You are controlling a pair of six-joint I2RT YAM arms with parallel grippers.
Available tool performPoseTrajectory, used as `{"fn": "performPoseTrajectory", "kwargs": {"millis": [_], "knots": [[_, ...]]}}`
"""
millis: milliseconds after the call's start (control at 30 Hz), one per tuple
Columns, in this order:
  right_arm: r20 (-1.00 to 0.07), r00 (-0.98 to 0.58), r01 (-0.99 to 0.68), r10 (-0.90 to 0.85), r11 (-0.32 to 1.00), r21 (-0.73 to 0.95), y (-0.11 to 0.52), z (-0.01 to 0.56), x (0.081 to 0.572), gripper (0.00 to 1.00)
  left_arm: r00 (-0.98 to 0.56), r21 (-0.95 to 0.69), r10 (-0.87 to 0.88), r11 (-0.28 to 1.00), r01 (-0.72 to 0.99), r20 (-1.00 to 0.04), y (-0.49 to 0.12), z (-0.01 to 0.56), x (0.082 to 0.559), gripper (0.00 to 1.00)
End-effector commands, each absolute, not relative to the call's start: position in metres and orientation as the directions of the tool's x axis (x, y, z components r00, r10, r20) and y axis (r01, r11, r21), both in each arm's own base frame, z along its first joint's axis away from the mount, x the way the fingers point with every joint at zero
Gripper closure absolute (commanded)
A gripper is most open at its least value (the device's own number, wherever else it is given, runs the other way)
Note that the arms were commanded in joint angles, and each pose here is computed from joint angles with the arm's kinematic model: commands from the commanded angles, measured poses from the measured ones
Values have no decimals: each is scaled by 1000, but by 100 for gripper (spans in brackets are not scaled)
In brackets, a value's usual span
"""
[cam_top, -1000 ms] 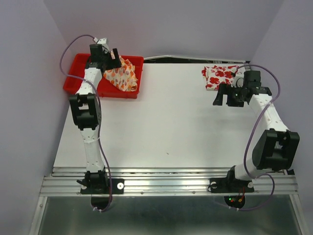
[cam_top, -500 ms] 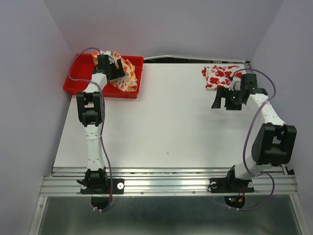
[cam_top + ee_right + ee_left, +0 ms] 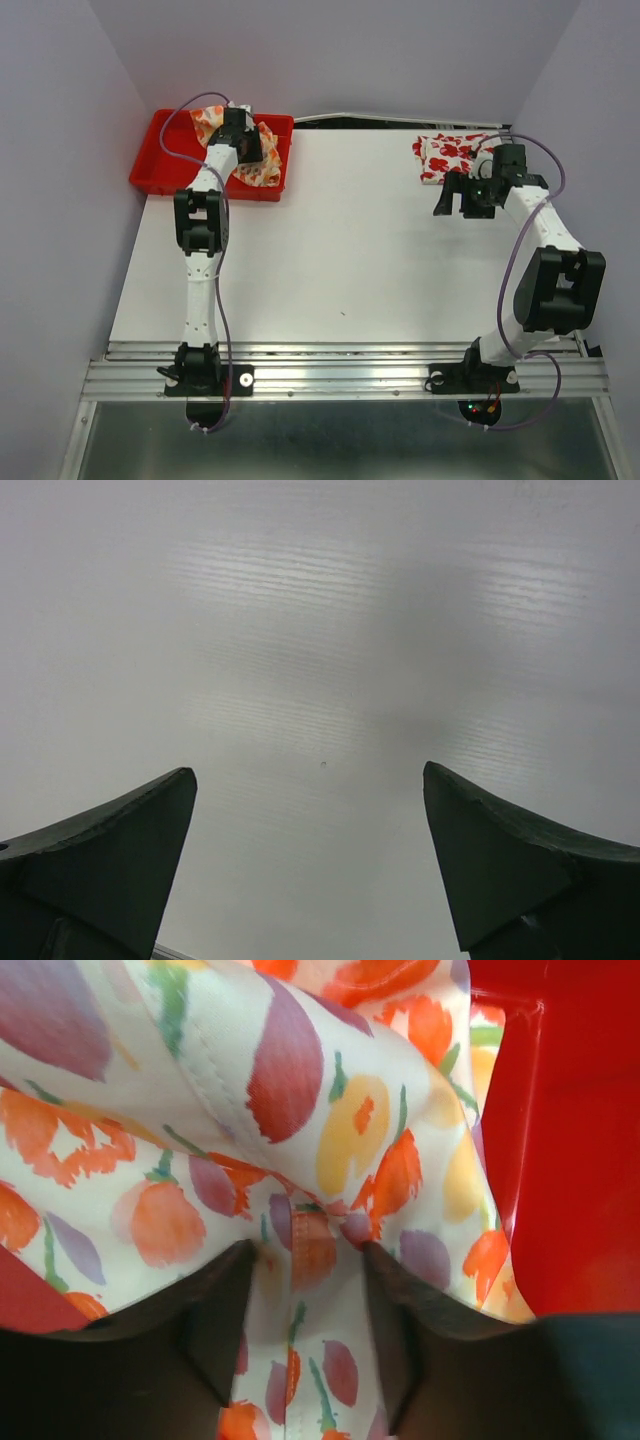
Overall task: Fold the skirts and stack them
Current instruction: Grab the skirt from the pile
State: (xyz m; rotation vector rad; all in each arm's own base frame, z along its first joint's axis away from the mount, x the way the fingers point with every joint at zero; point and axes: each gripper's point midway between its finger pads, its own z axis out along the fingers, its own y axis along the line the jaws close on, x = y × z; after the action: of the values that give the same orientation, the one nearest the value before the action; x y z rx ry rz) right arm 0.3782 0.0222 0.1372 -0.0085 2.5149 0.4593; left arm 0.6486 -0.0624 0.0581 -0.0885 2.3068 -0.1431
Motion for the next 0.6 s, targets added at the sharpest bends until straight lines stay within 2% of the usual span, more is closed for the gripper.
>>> {"fn": "performPoseTrajectory", "kwargs": {"millis": [0, 133, 167, 233, 433, 567], "knots": [[-606, -792, -135, 75, 946, 293, 21, 162, 391, 0, -702, -166, -116, 986, 4, -703, -58, 66, 640, 51], [-613, -786, -141, 77, 944, 299, 22, 169, 391, 0, -705, -246, -159, 969, 23, -692, -63, 72, 640, 74], [-615, -784, -143, 77, 943, 300, 23, 170, 391, 0, -701, -256, -164, 966, 27, -694, -63, 76, 641, 87], [-624, -778, -149, 74, 943, 298, 23, 174, 390, 0, -699, -250, -162, 968, 25, -697, -59, 79, 642, 100], [-636, -768, -159, 78, 938, 307, 26, 182, 386, 0, -641, -227, -132, 972, 68, -756, -50, 121, 643, 100], [-647, -758, -170, 84, 932, 320, 30, 189, 382, 0, -512, -180, -89, 975, 130, -854, -47, 198, 640, 100]]}}
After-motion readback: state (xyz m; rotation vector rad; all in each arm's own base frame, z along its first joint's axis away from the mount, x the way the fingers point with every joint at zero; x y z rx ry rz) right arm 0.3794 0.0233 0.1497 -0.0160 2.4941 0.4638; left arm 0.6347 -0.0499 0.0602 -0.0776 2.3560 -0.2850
